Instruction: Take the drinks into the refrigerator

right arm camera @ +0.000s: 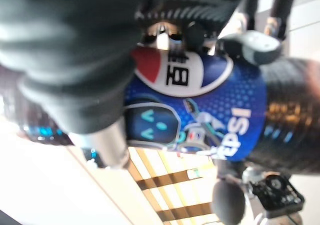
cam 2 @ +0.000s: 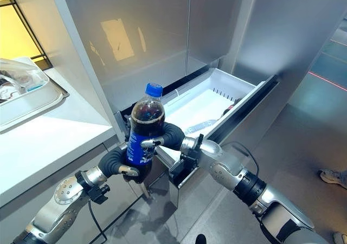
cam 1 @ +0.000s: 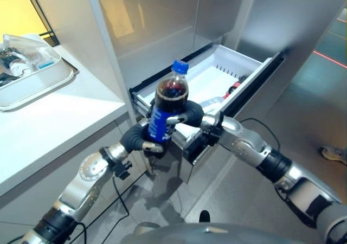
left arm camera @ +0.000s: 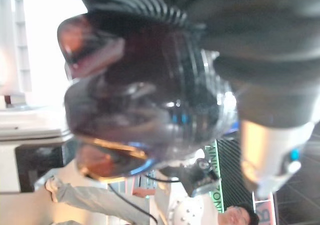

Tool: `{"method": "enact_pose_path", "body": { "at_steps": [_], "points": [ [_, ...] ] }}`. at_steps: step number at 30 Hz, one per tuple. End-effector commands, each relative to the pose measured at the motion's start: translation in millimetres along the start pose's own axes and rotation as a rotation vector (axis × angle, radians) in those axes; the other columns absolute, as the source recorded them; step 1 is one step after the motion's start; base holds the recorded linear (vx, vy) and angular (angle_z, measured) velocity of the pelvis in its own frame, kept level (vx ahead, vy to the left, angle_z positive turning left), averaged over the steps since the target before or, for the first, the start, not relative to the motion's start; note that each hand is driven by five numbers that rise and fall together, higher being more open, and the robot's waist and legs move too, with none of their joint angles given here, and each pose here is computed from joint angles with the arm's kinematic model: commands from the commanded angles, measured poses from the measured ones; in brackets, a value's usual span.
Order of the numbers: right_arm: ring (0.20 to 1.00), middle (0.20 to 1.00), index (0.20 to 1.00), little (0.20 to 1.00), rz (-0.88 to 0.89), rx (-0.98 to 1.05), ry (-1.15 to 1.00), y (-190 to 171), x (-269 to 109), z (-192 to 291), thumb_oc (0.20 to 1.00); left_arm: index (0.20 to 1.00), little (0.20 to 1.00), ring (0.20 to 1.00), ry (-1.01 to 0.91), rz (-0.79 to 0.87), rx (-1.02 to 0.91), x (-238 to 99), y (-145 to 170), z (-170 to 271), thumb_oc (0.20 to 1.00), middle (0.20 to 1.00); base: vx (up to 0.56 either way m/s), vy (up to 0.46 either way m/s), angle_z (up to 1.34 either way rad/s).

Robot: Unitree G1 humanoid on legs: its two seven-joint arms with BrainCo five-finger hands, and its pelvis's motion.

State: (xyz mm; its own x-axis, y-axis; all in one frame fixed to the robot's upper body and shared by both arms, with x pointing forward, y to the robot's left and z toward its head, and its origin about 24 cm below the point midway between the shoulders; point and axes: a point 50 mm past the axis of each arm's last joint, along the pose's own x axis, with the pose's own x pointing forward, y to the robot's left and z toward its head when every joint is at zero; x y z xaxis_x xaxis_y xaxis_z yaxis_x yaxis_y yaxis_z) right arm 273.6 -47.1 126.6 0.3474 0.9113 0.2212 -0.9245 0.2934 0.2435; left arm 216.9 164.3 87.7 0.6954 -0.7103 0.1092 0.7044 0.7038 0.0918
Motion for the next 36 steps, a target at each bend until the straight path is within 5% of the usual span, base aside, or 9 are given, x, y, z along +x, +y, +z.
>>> {"method": "enact_pose_path", "body": {
  "at_steps": [1,12,20,36],
  "points": [
    [0.200,0.200,0.200,0.200,0.115,-0.008,-0.339,23.9,6.3,52.2,0.200,1.000,1.000,1.000,-0.178,-0.008,0.035,9.8,4.8,31.8,1.000,1.000,0.00,0.000,0.00],
    [0.200,0.200,0.200,0.200,-0.352,-0.097,-0.591,-17.1,-94.8,70.0,0.200,1.000,1.000,1.000,-0.145,0.128,-0.019,-19.9,15.6,22.1,1.000,1.000,0.01,0.001,0.00],
    [0.200,0.200,0.200,0.200,-0.624,-0.275,-0.664,-11.4,-162.2,79.0,0.200,1.000,1.000,1.000,-0.177,0.308,-0.013,-44.0,26.4,21.2,1.000,1.000,0.00,0.000,0.06],
    [0.200,0.200,0.200,0.200,-0.774,-0.502,-0.668,6.0,-192.9,93.6,0.200,1.000,1.000,1.000,-0.235,0.505,-0.014,-61.5,30.6,19.4,1.000,1.000,0.00,-0.001,-0.02]
  ]
}}
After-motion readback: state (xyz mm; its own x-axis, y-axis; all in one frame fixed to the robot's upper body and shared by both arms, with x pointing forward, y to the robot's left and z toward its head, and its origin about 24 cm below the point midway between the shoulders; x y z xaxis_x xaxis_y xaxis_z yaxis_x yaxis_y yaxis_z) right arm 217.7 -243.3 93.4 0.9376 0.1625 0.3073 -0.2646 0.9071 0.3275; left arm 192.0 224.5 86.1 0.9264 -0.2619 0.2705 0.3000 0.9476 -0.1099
